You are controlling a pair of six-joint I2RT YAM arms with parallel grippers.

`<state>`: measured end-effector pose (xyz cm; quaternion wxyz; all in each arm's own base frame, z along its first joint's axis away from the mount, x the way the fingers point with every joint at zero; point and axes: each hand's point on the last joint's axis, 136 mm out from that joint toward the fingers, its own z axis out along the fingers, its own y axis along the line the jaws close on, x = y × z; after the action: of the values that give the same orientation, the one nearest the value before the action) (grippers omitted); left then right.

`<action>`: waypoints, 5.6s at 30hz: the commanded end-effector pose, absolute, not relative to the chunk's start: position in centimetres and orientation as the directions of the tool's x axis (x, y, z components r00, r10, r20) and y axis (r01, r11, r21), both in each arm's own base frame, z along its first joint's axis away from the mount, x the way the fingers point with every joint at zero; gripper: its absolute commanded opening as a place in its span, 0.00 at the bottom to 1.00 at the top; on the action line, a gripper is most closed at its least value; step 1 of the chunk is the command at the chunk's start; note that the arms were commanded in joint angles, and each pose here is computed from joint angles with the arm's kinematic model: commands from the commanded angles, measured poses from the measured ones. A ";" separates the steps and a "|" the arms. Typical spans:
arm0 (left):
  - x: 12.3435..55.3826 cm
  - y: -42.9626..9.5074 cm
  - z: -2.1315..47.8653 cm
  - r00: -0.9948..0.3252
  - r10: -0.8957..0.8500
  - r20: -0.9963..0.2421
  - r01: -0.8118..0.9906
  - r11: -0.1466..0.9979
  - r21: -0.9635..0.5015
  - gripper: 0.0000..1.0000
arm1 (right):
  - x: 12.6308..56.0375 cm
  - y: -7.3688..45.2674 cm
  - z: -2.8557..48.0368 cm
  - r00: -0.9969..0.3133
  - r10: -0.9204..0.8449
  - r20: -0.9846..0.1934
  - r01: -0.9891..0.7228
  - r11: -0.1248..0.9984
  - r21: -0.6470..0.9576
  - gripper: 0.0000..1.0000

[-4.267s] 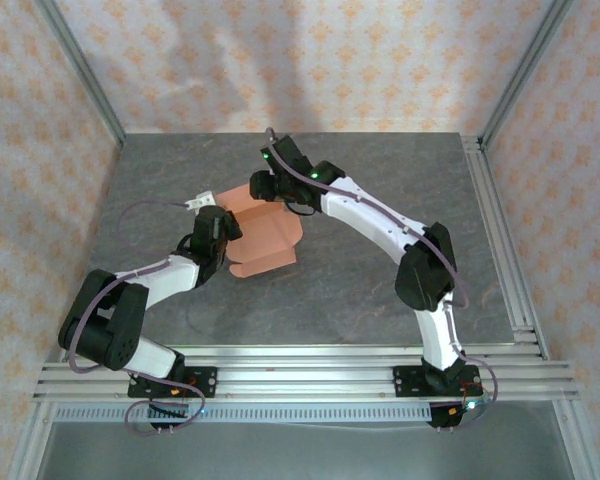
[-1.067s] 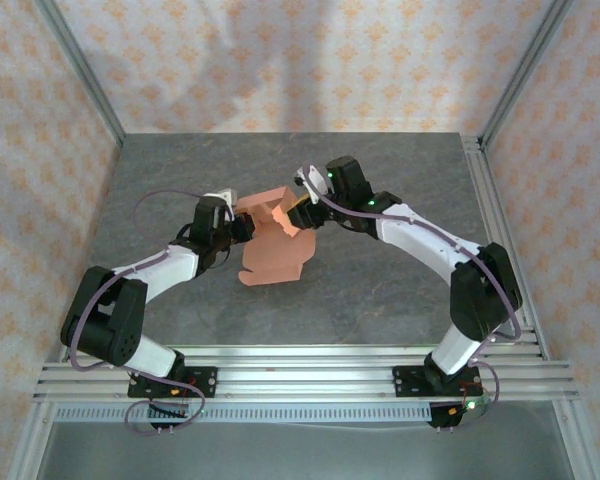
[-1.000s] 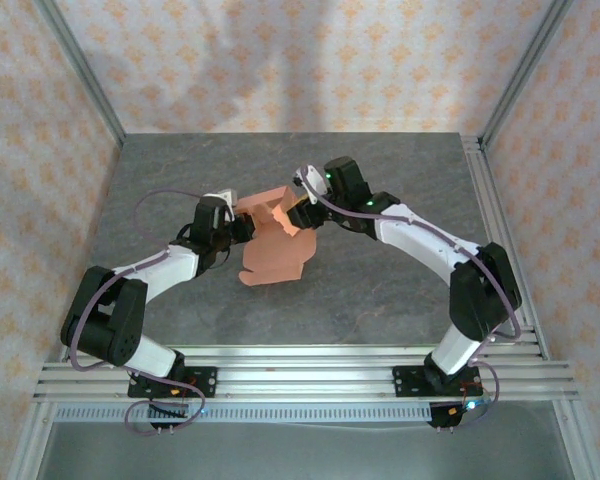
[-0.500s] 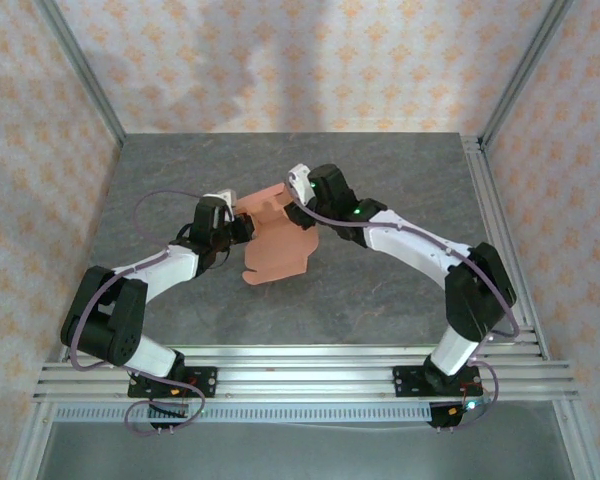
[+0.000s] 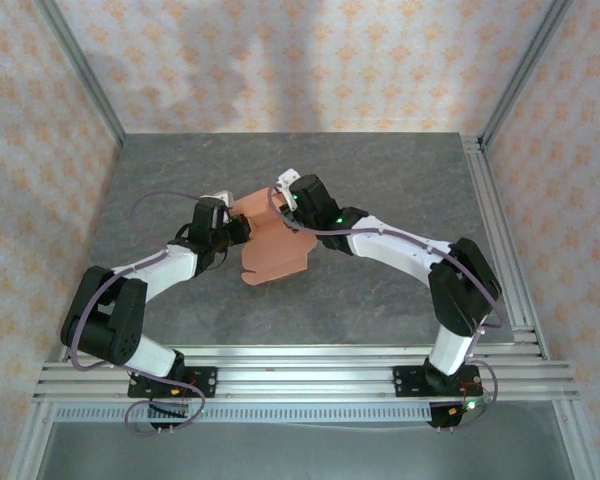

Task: Fold the paper box

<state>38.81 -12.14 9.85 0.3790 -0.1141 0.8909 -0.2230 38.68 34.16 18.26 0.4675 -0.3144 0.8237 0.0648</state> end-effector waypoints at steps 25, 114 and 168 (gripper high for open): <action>39.4 -13.6 13.4 -0.637 -0.349 -0.687 0.081 0.856 -0.510 0.00 | 40.7 36.1 17.7 -0.308 -0.535 -0.787 -0.371 0.829 -0.418 0.19; 39.5 -13.6 13.0 -0.645 -0.349 -0.680 0.074 0.857 -0.510 0.00 | 42.6 34.6 15.7 -0.338 -0.690 -0.640 -0.249 0.722 -0.646 0.31; 39.3 -15.0 13.0 -0.699 -0.306 -0.646 0.128 0.835 -0.535 0.00 | 36.8 32.1 21.8 -0.422 -0.354 -0.835 -0.875 0.401 0.272 0.71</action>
<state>38.76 -14.35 11.40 0.3722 -0.0710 0.8840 -0.2738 37.18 31.62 20.98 0.3591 -0.3847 0.7714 0.3576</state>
